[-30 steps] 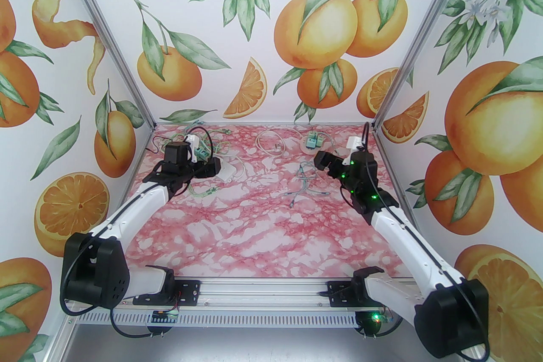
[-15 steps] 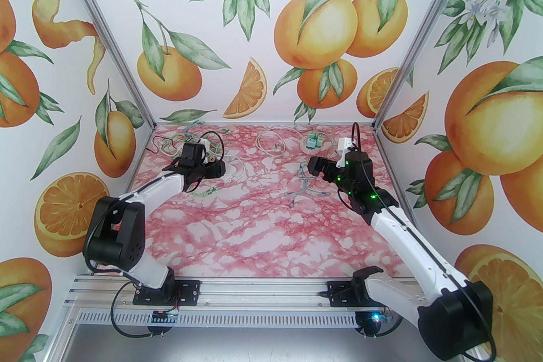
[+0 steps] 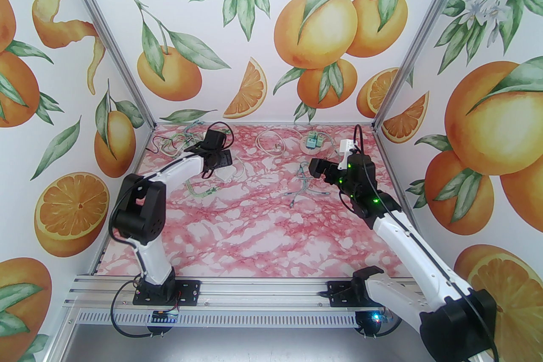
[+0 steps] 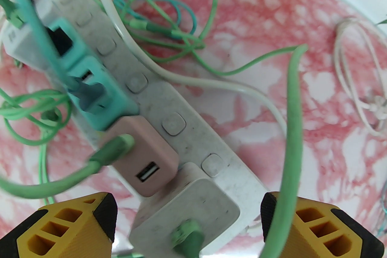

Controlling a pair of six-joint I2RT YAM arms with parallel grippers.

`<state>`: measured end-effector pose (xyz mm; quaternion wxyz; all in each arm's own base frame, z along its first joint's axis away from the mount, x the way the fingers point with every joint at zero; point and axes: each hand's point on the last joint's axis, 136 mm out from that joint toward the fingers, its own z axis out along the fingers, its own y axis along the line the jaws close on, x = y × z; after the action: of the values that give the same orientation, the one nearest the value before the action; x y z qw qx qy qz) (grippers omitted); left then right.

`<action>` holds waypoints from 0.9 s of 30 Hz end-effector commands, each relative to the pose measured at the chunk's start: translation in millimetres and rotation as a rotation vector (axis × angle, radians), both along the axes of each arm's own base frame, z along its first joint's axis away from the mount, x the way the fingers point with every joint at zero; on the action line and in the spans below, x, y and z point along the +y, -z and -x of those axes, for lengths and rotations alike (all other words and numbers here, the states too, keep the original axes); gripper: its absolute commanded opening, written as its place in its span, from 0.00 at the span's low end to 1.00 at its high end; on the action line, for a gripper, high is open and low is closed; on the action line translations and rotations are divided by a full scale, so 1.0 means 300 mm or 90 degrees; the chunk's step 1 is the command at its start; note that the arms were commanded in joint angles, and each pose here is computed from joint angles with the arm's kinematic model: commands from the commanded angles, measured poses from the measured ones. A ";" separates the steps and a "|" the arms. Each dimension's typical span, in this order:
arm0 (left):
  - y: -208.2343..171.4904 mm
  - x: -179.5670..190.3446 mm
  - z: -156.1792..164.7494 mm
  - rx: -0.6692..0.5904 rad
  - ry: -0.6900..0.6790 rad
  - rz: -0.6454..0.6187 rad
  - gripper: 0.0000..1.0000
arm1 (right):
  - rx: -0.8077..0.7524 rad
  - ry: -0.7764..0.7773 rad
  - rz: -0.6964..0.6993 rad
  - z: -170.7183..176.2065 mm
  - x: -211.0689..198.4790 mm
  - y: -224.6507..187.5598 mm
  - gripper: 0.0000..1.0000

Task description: Pull the plug off the socket

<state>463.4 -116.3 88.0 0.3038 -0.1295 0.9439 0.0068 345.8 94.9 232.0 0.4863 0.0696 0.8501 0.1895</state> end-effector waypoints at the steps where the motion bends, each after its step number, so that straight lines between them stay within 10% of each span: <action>1: 0.008 0.021 -0.003 0.018 -0.058 -0.027 0.81 | -0.012 -0.014 0.006 0.004 0.013 -0.008 1.00; 27: 0.030 -0.113 0.077 0.045 0.011 -0.069 0.53 | -0.011 -0.041 -0.002 0.012 0.048 0.012 1.00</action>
<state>465.0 -116.3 71.8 0.2885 -0.1531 0.9415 0.0835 343.0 103.7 226.0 0.4823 0.0531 0.8516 0.1983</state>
